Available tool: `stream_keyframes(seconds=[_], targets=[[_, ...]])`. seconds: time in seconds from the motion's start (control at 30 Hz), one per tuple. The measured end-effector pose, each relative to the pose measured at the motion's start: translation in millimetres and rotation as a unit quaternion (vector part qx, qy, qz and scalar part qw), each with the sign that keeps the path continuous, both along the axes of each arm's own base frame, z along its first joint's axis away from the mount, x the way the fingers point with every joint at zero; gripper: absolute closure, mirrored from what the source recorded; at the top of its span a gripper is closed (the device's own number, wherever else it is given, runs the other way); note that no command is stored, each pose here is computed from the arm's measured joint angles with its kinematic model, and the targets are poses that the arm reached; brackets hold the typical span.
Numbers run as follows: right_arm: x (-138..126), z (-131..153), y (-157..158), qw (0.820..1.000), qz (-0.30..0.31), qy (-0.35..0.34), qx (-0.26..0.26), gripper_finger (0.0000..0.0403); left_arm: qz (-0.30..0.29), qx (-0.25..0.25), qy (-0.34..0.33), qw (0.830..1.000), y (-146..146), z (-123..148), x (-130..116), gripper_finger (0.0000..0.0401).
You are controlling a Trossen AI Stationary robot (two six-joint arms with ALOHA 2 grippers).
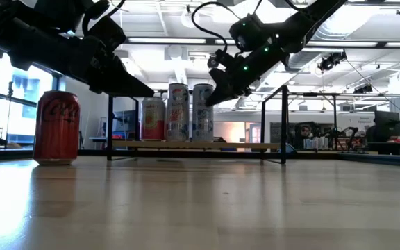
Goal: Place canned beverage on shelf
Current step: Put the white blue soda can on the shelf aligned with the other white blue soda can, then put the top red soda can on the shelf
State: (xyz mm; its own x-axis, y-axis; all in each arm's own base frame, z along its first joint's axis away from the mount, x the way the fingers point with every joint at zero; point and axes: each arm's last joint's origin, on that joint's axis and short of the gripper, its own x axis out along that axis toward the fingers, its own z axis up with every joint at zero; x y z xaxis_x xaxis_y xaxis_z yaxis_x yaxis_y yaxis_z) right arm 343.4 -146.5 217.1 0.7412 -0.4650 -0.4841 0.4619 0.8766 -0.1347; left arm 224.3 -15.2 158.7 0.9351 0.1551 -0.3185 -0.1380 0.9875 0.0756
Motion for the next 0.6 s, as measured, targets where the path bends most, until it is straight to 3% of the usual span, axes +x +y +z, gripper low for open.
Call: stream_keyframes(seconds=[0.23,0.33,0.47,0.6], targets=[[-1.5,2.6,9.9,1.0,0.013,0.018,0.005,0.0403,0.002,-0.009,0.002,1.0,-0.1,-0.6,-0.2,0.0401],[-4.7,10.2,27.2,0.999,0.034,0.036,0.011,0.0403,0.001,-0.017,0.005,1.0,-0.3,-1.8,-0.2,0.0401],[-9.1,20.3,57.6,0.996,0.069,0.063,0.014,0.0403,-0.005,0.011,0.011,1.0,0.0,-1.2,0.4,0.0401],[-8.1,22.8,83.6,0.992,0.094,0.086,-0.014,0.0403,-0.009,0.023,0.06,0.998,-0.9,18.3,9.9,0.0401]])
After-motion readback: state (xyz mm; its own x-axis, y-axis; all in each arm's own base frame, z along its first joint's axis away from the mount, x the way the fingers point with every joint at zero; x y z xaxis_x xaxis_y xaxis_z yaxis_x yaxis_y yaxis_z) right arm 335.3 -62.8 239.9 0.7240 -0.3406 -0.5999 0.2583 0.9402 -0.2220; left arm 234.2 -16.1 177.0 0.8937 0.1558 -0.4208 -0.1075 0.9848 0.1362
